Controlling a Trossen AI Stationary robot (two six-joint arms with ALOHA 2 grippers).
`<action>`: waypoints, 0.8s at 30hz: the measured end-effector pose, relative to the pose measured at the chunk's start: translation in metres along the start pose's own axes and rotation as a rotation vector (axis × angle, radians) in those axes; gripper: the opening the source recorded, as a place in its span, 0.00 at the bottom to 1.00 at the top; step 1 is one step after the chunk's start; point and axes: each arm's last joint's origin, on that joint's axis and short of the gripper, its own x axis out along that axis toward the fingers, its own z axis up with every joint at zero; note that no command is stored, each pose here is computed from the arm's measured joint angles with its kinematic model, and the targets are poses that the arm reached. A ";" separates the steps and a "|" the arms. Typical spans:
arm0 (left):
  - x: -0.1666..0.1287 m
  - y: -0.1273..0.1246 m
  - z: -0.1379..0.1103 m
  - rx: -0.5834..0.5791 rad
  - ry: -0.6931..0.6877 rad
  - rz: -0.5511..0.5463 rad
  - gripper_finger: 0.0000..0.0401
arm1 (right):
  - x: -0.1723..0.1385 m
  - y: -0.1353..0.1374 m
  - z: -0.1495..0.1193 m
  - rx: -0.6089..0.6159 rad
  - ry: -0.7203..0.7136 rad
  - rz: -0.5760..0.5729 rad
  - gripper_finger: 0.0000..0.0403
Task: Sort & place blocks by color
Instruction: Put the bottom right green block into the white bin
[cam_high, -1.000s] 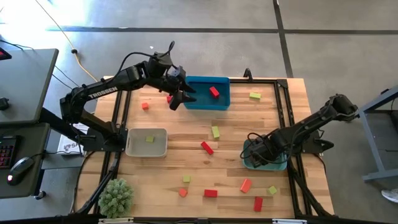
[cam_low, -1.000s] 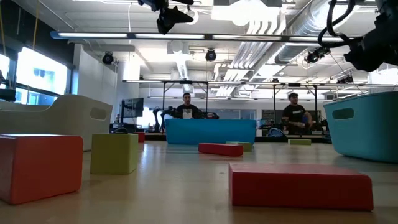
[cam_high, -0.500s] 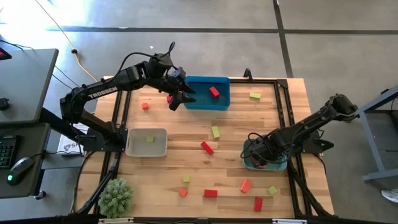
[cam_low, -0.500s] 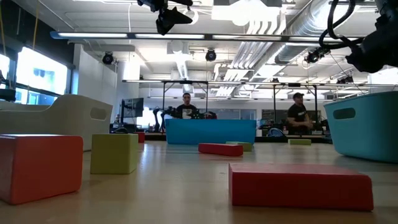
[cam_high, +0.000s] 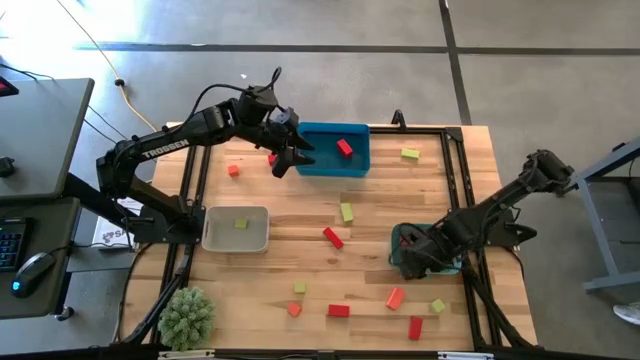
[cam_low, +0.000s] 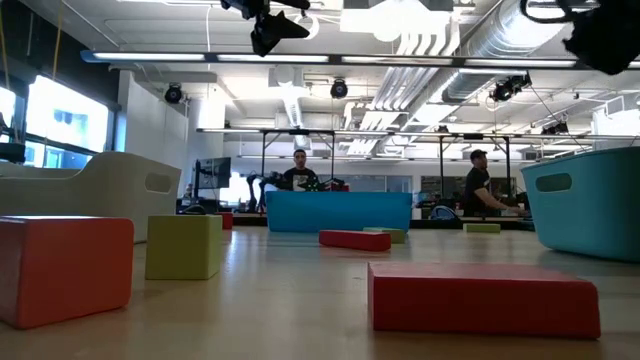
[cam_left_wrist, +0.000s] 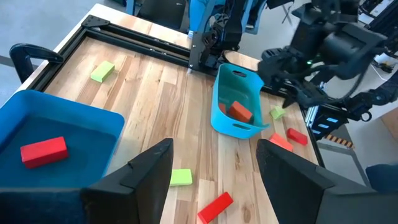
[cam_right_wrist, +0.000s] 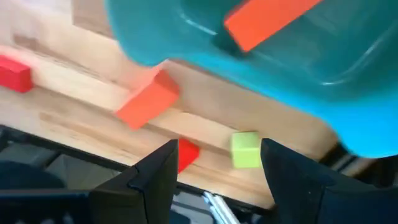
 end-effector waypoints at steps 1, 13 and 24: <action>0.000 0.000 0.000 0.000 0.000 0.000 0.55 | 0.001 0.001 -0.005 0.000 -0.009 0.021 0.54; 0.000 0.000 -0.004 0.006 0.038 0.003 0.55 | 0.017 -0.010 -0.051 0.039 -0.008 0.011 0.54; 0.000 0.001 -0.008 -0.047 0.073 0.008 0.55 | 0.045 -0.012 -0.067 -0.018 -0.042 -0.094 0.54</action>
